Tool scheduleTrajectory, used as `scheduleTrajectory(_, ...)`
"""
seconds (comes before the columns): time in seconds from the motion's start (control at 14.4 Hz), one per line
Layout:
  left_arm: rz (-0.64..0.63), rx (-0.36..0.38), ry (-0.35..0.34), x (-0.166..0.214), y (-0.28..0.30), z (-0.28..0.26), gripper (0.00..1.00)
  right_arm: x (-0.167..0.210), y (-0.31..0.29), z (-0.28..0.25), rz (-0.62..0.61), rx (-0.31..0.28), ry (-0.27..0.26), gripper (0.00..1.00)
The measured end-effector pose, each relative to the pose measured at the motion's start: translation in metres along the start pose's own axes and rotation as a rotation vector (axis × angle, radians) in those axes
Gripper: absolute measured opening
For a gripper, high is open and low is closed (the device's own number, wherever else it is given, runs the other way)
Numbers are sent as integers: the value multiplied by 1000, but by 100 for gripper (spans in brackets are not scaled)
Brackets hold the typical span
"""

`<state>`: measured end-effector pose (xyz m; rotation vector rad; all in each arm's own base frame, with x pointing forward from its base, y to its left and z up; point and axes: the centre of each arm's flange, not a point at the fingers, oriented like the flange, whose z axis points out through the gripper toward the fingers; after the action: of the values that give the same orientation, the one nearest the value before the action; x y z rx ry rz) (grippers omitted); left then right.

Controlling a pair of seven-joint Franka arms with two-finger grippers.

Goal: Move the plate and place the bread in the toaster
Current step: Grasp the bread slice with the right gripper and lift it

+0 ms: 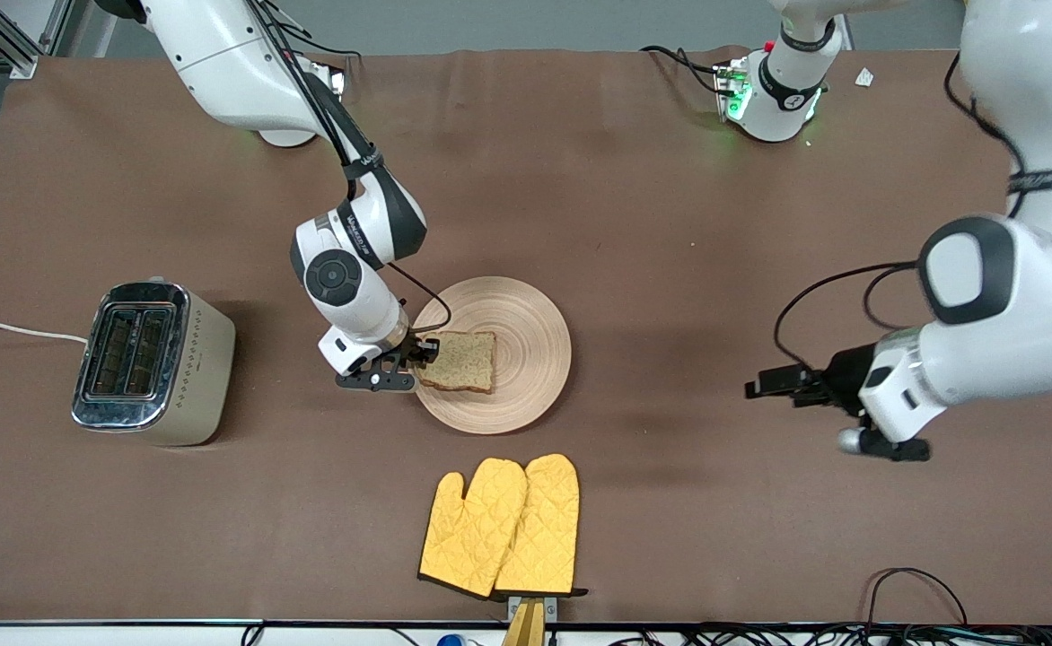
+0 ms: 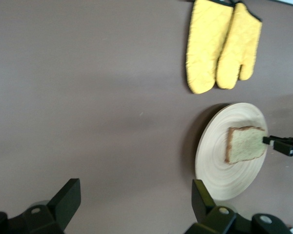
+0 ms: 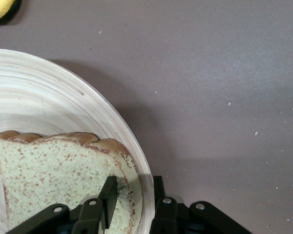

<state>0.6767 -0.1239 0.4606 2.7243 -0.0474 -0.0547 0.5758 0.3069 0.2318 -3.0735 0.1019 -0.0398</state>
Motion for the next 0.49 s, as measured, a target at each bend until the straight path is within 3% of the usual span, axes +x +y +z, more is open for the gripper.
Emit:
scheduleTrajectory(0.14, -22, 118, -12, -27, 21, -44, 100, -1, -2, 0, -2, 1, 2, 30)
scheduleTrajectory(0.28, -42, 272, -12, -54, 31, -81, 100, -2, -5, 1, -4, 2, 2, 15)
scheduleTrajectory(0.35, -45, 339, 1, -63, 32, -96, 100, -2, -5, 1, -4, 3, 4, 14)
scheduleTrajectory(0.49, -54, 404, 36, -74, 28, -122, 100, -2, -5, 2, -4, 4, 8, 2)
